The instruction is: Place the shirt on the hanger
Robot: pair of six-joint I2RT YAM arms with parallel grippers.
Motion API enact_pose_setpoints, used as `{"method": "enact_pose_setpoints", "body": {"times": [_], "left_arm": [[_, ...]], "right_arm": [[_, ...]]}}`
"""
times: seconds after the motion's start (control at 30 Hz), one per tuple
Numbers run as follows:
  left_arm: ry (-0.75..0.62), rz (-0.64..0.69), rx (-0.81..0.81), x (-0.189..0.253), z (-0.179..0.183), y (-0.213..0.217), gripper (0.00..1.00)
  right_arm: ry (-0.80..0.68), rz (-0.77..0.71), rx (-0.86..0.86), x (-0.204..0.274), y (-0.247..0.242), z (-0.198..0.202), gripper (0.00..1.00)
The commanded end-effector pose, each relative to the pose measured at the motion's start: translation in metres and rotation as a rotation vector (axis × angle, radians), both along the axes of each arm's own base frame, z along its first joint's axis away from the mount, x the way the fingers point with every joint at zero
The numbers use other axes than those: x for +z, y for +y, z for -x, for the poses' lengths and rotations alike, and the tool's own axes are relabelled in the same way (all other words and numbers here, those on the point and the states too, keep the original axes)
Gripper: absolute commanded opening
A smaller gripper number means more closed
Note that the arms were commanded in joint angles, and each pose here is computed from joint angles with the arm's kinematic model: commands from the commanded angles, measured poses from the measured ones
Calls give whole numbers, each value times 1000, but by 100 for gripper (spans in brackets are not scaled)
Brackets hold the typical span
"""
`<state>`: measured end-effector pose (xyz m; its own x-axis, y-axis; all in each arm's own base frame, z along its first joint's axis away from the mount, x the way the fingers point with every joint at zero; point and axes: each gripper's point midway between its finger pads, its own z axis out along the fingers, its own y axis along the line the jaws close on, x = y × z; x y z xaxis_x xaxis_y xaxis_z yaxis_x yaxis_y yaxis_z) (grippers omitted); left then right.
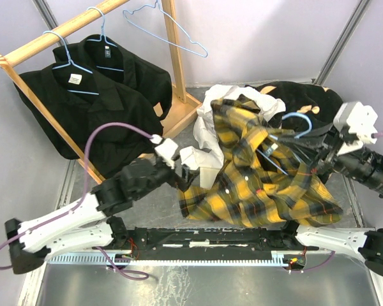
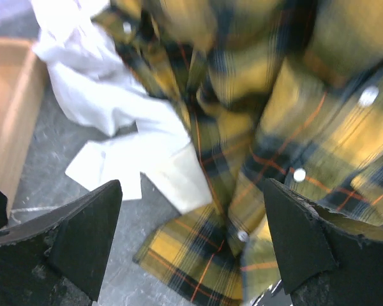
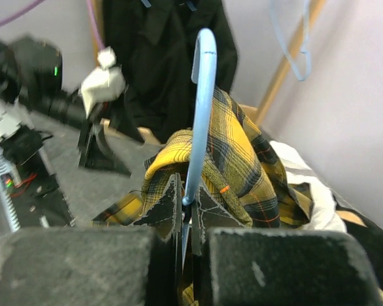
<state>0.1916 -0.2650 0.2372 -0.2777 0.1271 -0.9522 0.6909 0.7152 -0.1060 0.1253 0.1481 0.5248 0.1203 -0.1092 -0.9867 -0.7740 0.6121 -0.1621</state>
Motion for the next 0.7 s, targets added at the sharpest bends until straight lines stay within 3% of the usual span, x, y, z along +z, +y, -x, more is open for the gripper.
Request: {"method": "enact_pose_setpoints", "body": {"times": [0.0,0.2,0.5,0.67], "left_arm": [[-125,110,9,56,12,33,96],[-267,144,-114,110,39,53,95],[-372,64,-382,176,67,30,96],[-401,27,-532,192,80,11,97]], "right_arm": [[2,44,220,-21,15,35,0],[34,58,312,-37,22,50,0],[117,127,459,-60,48,61,0],[130,134,481,-68,56,60,0]]}}
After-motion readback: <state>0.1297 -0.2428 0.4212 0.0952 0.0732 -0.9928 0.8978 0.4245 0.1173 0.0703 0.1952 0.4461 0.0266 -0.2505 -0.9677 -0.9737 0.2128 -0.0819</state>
